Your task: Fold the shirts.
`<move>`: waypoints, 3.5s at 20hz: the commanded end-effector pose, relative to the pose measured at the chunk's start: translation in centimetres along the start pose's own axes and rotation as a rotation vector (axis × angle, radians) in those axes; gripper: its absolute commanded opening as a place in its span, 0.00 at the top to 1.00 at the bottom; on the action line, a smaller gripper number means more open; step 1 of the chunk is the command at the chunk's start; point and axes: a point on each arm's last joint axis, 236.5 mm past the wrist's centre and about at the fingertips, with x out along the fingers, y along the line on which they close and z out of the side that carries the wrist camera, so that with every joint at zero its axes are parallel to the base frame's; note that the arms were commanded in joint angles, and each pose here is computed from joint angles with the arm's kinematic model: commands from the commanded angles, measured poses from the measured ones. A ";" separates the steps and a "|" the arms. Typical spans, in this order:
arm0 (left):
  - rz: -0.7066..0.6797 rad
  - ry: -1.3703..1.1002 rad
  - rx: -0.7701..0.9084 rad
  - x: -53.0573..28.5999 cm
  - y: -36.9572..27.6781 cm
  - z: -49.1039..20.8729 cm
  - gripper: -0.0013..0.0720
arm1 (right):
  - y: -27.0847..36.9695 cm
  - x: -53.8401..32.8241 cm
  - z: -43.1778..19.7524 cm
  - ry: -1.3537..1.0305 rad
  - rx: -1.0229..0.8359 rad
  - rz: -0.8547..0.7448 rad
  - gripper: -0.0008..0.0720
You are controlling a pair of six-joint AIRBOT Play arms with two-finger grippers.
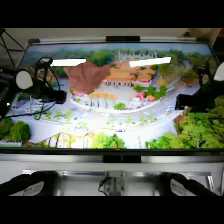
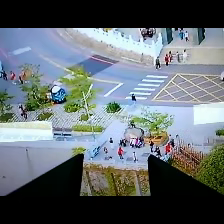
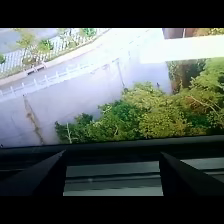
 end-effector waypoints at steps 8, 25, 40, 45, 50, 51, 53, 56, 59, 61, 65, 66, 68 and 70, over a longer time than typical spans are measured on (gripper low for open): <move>0.000 0.000 0.001 0.0 0.0 0.0 0.35 | 0.0 0.0 0.0 0.000 -0.001 0.000 0.06; -0.076 -0.400 -0.135 -0.4 -0.9 10.1 0.23 | 0.5 -0.6 5.3 -0.224 0.050 0.026 0.06; -0.134 -0.175 -0.379 22.8 4.1 16.2 0.23 | 5.6 1.7 8.2 -0.237 0.063 0.249 0.06; -0.158 -0.360 -0.296 14.3 2.9 20.6 0.94 | 5.7 1.8 7.8 -0.218 0.050 0.250 0.06; -0.241 -0.813 -0.038 -12.5 -4.2 23.6 0.94 | 5.8 -4.1 7.1 -0.373 -0.042 0.243 0.06; -0.269 -0.899 0.020 -17.9 -6.2 22.5 0.94 | 5.5 -6.4 7.0 -0.441 -0.060 0.225 0.06; -0.347 -1.044 0.139 -27.5 -10.7 18.7 0.94 | 4.8 -12.4 6.4 -0.609 -0.093 0.179 0.06; -0.512 -1.130 0.264 -35.1 -17.1 12.9 0.94 | 3.2 -21.5 3.6 -0.878 -0.103 0.093 0.06; -0.612 -0.987 0.385 -31.9 -23.7 9.4 0.94 | 1.8 -25.8 -0.6 -0.999 -0.080 0.031 0.06; -0.624 -0.826 0.451 -25.1 -28.1 7.7 0.94 | 1.1 -26.0 -3.2 -0.980 -0.072 0.001 0.06; -0.562 -0.461 0.434 -8.1 -32.6 4.4 0.93 | 0.5 -22.6 -5.4 -0.823 -0.047 -0.012 0.06; -0.541 -0.388 0.391 -4.5 -32.7 4.1 0.93 | 0.5 -21.4 -5.1 -0.789 -0.038 -0.003 0.06; -0.511 -0.291 0.287 0.4 -32.4 4.1 0.93 | 0.8 -18.0 -4.3 -0.695 -0.016 0.019 0.06; -0.487 -0.241 0.234 3.2 -31.5 4.3 0.51 | 1.4 -13.4 -3.3 -0.581 -0.013 0.052 0.06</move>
